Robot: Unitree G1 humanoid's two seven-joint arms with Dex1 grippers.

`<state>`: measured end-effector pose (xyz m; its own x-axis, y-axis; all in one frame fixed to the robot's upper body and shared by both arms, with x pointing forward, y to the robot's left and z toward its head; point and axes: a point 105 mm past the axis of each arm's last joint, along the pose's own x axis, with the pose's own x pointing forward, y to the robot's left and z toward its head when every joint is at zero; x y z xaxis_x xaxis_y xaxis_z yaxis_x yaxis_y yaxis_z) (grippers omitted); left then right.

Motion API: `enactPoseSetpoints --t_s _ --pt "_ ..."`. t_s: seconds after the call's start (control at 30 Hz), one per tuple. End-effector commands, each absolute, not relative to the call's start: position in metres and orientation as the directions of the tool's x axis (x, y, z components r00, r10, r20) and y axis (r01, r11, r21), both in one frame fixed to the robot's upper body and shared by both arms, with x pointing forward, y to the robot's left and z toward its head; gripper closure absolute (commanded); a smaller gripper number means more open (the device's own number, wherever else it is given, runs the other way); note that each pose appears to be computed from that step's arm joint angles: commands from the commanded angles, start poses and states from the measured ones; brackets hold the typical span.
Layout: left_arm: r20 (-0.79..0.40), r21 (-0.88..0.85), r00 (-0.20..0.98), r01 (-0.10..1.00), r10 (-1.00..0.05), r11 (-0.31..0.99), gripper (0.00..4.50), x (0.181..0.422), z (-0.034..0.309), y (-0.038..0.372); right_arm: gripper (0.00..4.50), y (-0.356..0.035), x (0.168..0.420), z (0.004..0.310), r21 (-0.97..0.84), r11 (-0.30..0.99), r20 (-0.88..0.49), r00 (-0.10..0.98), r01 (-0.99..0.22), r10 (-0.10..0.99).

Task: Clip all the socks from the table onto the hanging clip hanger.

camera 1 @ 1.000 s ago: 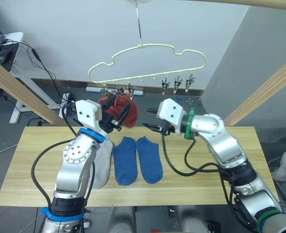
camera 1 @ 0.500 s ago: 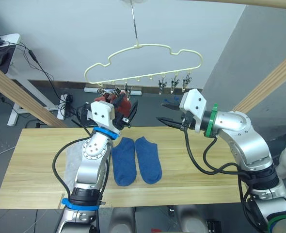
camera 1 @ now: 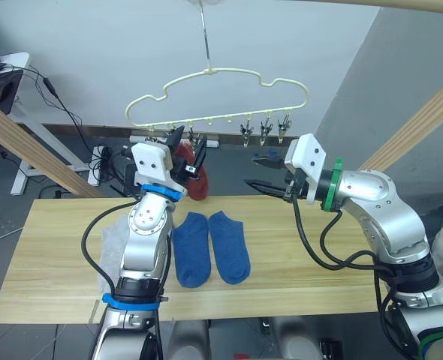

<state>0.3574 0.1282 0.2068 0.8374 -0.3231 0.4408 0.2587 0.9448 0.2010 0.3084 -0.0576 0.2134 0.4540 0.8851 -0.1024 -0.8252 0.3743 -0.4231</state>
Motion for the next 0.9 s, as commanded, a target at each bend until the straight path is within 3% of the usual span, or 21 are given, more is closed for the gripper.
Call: enactPoseSetpoints --t_s 0.03,0.2,0.33,0.47,0.57,0.67,0.8,0.9 --pt "0.484 0.188 0.818 0.249 -0.311 0.950 1.91 0.354 0.220 0.127 2.14 -0.058 0.304 0.230 -0.467 0.366 -0.052 0.438 -0.805 0.897" --pt "0.479 0.175 0.818 0.265 -0.317 0.948 1.91 0.355 0.220 0.126 2.14 -0.058 0.304 0.230 -0.464 0.370 -0.051 0.441 -0.805 0.896" --pt "0.476 0.168 0.813 0.289 -0.334 0.942 2.79 0.355 0.220 0.123 2.08 -0.060 0.305 0.231 -0.464 0.374 -0.049 0.445 -0.803 0.894" --pt "0.470 0.165 0.811 0.305 -0.347 0.938 4.03 0.355 0.220 0.120 2.08 -0.059 0.304 0.229 -0.458 0.373 -0.050 0.443 -0.807 0.895" --pt "0.469 0.170 0.812 0.303 -0.347 0.938 4.27 0.355 0.220 0.123 2.08 -0.056 0.302 0.224 -0.441 0.374 -0.059 0.442 -0.816 0.895" --pt "0.465 0.182 0.812 0.301 -0.352 0.936 4.27 0.355 0.221 0.125 1.48 -0.052 0.302 0.215 -0.417 0.385 -0.073 0.452 -0.824 0.889" --pt "0.448 0.203 0.803 0.337 -0.393 0.919 4.27 0.355 0.223 0.129 0.06 -0.044 0.306 0.186 -0.393 0.423 -0.132 0.505 -0.816 0.853" --pt "0.418 0.210 0.790 0.396 -0.448 0.894 4.27 0.355 0.224 0.131 0.00 -0.032 0.309 0.157 -0.358 0.481 -0.183 0.565 -0.800 0.804"
